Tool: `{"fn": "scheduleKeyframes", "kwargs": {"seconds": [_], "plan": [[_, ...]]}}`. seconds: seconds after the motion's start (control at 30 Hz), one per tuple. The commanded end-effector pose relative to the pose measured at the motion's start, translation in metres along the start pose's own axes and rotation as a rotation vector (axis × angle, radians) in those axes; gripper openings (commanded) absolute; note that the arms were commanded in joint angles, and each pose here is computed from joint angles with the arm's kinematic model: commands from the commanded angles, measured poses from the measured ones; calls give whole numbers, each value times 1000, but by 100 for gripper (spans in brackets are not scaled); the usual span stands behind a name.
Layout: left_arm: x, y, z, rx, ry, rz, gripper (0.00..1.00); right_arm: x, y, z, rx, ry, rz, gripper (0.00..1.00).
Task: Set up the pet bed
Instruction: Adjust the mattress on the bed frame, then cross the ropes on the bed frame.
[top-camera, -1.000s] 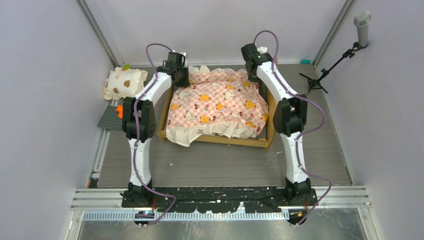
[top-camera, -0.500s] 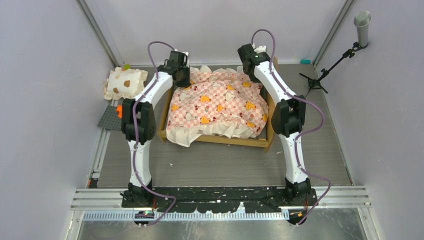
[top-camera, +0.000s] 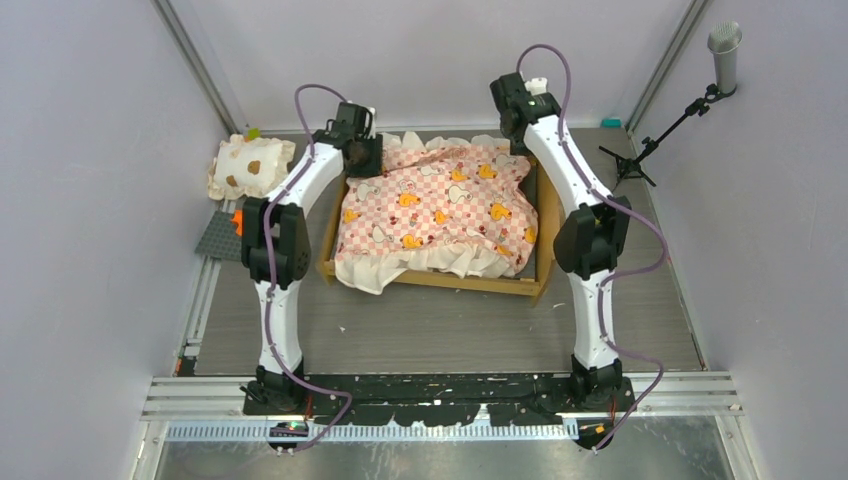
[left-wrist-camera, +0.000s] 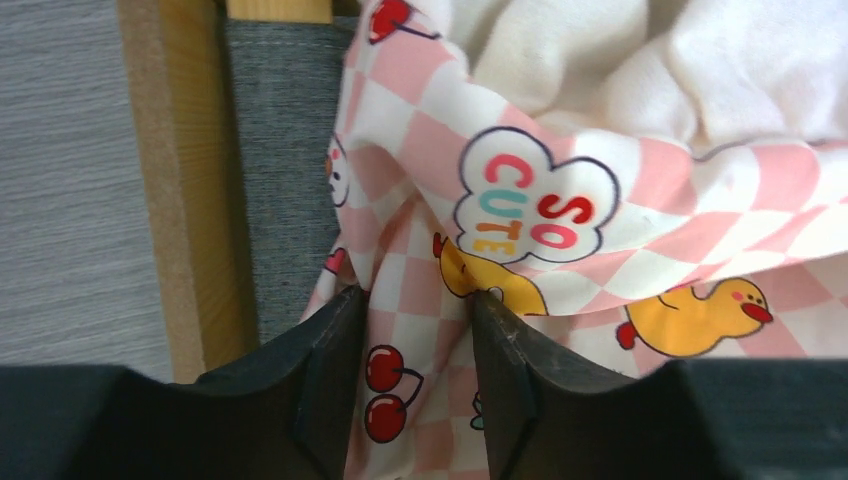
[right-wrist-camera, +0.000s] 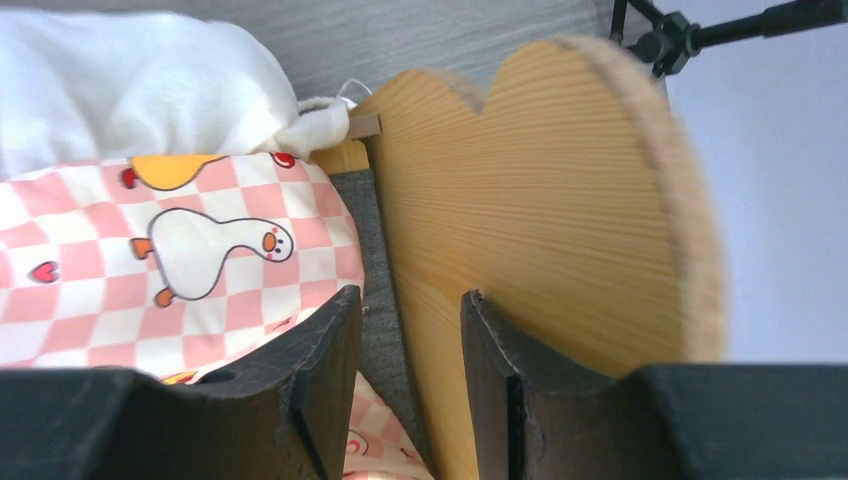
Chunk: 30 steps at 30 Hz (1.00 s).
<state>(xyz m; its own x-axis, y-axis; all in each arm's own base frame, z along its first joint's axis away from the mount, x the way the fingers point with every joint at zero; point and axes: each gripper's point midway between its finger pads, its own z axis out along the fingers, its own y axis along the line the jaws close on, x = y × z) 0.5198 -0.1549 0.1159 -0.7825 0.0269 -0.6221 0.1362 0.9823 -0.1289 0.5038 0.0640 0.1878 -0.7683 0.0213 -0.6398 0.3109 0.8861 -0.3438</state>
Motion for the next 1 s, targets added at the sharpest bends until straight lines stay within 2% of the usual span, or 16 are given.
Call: {"fn": "scheduleKeyframes", "kwargs": {"seconds": [0.0, 0.17, 0.27, 0.33, 0.37, 0.4, 0.53, 0.63, 0.8, 0.97], "plan": [[-27, -35, -38, 104, -76, 22, 50, -52, -16, -70, -137, -172, 104, 47], [-34, -65, -57, 152, -103, 61, 62, -63, -4, -111, -270, -247, 106, 47], [-46, -72, -79, 160, -146, 51, 81, -58, 5, -137, -399, -264, 97, 51], [-53, -69, -96, 145, -176, 39, 86, -48, 10, -154, -483, -268, 95, 56], [-56, -67, -104, 132, -191, 33, 93, -40, 10, -162, -524, -264, 90, 57], [-59, -63, -113, 113, -205, 25, 96, -33, 9, -171, -564, -269, 87, 58], [-54, -38, -148, -6, -236, -26, 100, -2, 15, -211, -740, -330, 81, 67], [-33, -17, -181, -91, -247, -77, 100, 35, 42, -241, -862, -355, -51, 72], [26, 32, -229, -271, -235, -228, 100, 81, 109, -291, -1039, -409, -250, 73], [106, 61, -265, -270, -179, -339, 100, 108, 185, -322, -1176, -448, -334, 73]]}}
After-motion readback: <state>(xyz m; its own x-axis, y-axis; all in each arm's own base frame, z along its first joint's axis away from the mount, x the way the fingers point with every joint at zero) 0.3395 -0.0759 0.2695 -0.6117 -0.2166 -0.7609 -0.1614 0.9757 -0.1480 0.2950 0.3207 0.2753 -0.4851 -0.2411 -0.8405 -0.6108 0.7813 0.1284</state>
